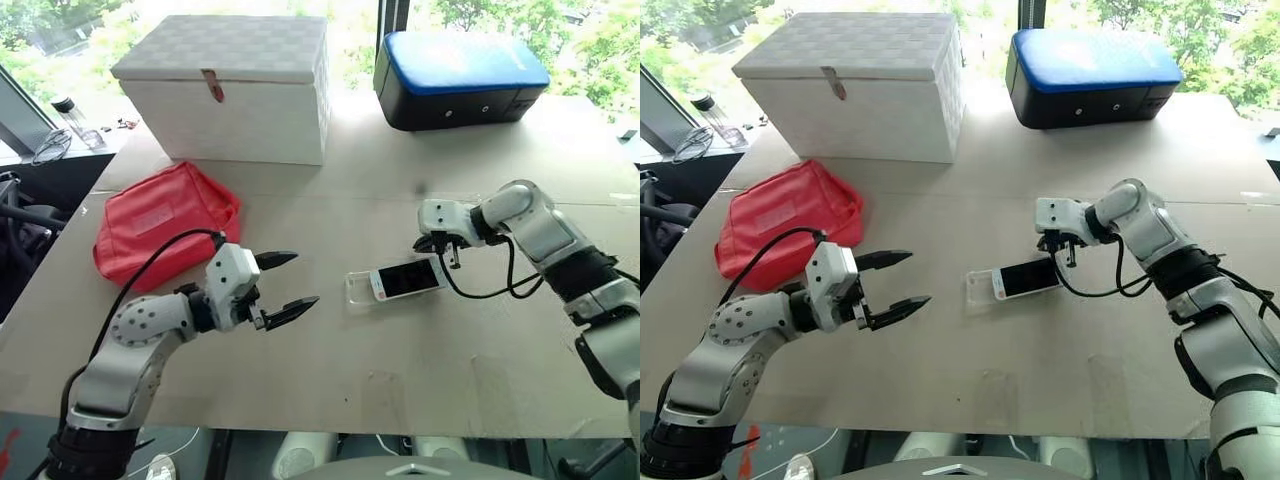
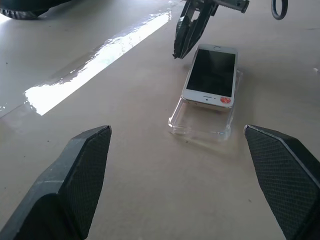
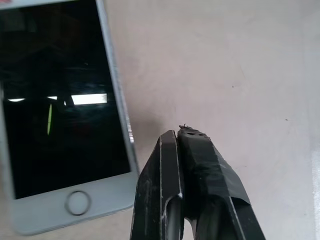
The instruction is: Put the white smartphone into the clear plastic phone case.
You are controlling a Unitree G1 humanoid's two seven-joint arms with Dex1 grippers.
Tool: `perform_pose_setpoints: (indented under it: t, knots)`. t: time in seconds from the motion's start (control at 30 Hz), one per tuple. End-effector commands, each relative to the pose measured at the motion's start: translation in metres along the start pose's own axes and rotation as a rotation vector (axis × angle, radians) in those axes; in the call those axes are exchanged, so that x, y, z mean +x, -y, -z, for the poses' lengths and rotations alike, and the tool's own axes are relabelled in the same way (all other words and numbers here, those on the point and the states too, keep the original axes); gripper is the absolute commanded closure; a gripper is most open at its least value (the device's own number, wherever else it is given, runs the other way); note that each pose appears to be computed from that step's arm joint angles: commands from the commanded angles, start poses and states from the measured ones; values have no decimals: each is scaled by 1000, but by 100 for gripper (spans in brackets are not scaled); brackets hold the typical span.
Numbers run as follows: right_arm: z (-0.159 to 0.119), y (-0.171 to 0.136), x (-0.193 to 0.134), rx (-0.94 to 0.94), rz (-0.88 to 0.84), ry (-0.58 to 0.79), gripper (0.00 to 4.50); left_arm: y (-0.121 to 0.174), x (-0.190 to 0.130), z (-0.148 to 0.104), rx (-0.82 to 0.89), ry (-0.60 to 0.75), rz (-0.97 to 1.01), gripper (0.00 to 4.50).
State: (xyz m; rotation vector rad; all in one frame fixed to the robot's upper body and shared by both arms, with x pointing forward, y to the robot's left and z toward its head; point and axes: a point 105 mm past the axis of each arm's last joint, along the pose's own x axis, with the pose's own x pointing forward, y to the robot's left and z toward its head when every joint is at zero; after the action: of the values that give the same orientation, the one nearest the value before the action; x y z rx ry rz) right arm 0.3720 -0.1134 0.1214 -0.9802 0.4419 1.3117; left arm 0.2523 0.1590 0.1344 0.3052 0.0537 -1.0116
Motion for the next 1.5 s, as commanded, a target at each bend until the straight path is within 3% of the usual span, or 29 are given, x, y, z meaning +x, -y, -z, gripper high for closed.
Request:
perform_pose_setpoints:
  t: [0.03,0.3,0.43,0.53,0.67,0.87,1.03,1.3,1.5]
  knots:
    - [-1,3,-8,-72,-62,-18,443,4,-2,-10,45,22,-10,14]
    - [-9,-2,-19,-89,-130,42,443,7,-4,-9,39,18,-27,14]
    - [-11,8,-23,-110,-31,48,443,6,-3,-9,41,21,-30,14]
    - [-21,18,-38,-44,49,141,443,4,-2,-10,45,22,-31,14]
    - [-47,-4,-47,63,-14,311,443,3,-1,-9,45,24,-28,14]
    - [-66,-45,-7,145,-30,370,443,2,2,-9,42,29,-26,14]
    - [-71,-63,24,207,-26,352,443,4,-1,-9,35,19,-14,14]
    - [-68,-54,34,258,32,317,443,4,-2,-9,35,15,-13,14]
    - [-38,-74,52,316,-64,176,443,5,-3,-9,35,16,-15,14]
